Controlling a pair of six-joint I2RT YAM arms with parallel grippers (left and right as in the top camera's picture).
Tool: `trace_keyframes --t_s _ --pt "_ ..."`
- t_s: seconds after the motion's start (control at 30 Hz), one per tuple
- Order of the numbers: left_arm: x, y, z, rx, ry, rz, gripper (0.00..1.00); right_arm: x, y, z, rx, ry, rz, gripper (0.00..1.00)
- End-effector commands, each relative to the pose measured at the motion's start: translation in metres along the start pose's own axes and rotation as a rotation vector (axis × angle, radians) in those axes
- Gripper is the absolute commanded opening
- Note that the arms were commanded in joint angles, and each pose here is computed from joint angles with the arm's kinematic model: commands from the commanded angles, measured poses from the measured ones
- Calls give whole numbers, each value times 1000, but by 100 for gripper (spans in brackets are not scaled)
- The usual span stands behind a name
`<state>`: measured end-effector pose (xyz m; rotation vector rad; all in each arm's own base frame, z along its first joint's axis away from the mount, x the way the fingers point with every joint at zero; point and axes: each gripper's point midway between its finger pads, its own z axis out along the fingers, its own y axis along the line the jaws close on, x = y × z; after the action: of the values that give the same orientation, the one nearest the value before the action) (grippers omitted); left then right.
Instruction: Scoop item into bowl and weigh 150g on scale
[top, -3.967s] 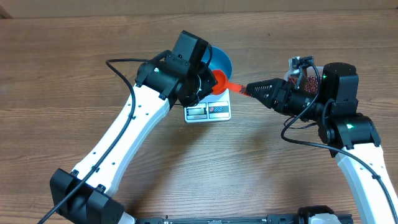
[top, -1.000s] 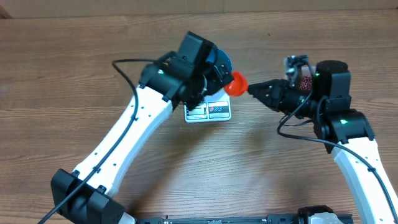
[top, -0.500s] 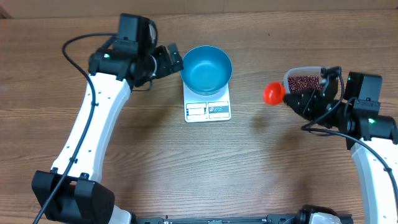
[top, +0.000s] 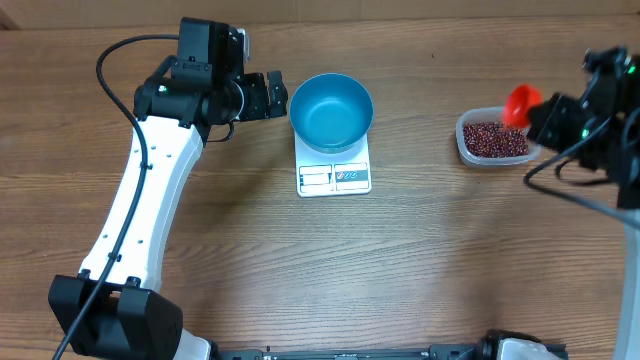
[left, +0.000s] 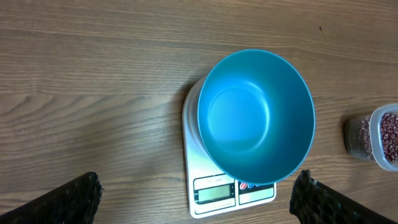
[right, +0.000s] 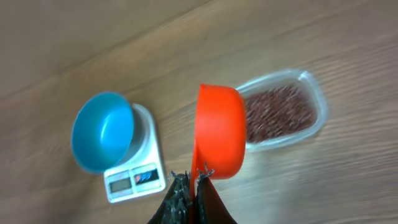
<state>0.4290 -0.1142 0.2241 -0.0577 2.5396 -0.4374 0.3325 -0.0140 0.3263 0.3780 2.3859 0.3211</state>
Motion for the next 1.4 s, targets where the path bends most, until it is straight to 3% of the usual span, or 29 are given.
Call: trace_keyframes --t_s 0.0,0.23,0.43,0.57,0.7,0.77,1.1,1.37 --pt "-3 -12 -5 62 -3 60 97 -12 -12 15 69 9 -26 4" --pt "26 -41 -3 134 91 177 82 -10 -17 31 78 50 -32 4" --pt "74 -70 2 57 209 234 75 -8 -17 31 80 60 -30 4" --pt "109 -88 17 20 256 205 61 -7 -18 32 81 63 -29 4" --pt "134 -93 39 -27 250 134 20 -7 -18 33 81 65 -28 4" --pt "145 -96 52 -34 234 106 4 -7 -18 33 81 65 -25 4" --pt "160 -97 97 -65 110 36 4 -4 -17 34 75 74 -23 4" --pt "167 -89 128 -105 116 -7 4 -3 -18 35 77 80 -22 4"
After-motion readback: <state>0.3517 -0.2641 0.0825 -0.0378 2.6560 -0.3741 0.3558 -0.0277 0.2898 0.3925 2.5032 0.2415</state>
